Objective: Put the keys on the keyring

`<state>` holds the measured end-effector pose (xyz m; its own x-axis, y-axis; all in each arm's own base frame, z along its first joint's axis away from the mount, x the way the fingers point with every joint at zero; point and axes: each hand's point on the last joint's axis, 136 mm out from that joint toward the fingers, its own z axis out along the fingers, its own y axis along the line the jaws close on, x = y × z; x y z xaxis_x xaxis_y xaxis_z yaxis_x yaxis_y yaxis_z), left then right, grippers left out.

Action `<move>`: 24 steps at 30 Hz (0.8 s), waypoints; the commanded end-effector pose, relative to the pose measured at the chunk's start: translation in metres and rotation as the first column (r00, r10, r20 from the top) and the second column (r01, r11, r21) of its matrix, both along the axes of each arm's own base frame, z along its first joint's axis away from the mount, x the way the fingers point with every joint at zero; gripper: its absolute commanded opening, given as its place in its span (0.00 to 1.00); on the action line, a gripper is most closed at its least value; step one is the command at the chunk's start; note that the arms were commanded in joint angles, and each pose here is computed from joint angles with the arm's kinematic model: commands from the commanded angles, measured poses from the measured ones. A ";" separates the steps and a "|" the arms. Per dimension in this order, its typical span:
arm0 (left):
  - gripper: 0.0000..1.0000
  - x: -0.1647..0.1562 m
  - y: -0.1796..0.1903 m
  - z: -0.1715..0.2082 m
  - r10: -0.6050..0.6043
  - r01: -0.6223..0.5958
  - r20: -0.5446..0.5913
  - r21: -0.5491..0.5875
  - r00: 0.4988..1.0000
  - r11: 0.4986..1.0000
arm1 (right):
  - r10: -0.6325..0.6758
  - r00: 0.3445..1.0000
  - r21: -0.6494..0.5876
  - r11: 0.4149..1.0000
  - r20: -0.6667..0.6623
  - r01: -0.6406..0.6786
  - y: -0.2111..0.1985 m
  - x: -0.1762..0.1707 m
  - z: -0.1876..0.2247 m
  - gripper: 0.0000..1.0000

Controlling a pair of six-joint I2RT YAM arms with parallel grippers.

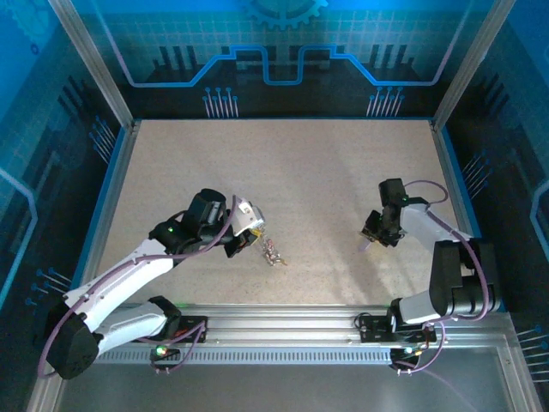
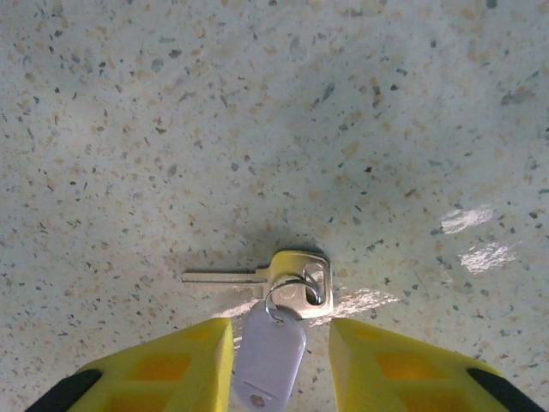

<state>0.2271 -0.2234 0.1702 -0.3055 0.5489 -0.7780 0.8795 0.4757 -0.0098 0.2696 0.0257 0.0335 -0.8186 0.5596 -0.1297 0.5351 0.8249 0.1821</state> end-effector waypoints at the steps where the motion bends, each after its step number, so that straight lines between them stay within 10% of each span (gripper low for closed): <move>1: 0.00 -0.004 -0.003 0.016 -0.032 0.033 0.019 -0.043 0.999 0.999 | 0.021 0.999 -0.029 0.999 -0.041 -0.022 0.000 0.003 -0.005 0.36; 24: 0.00 -0.005 -0.001 0.014 -0.029 0.030 0.015 -0.026 0.999 0.999 | 0.180 0.984 0.093 0.979 0.013 -0.181 0.100 0.000 0.001 0.37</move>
<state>0.2230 -0.2208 0.1678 -0.3174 0.5566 -0.7677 0.8808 0.4731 -0.0212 0.2634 0.1118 0.0217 -0.9153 0.3920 -0.0928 0.3678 0.9071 0.2047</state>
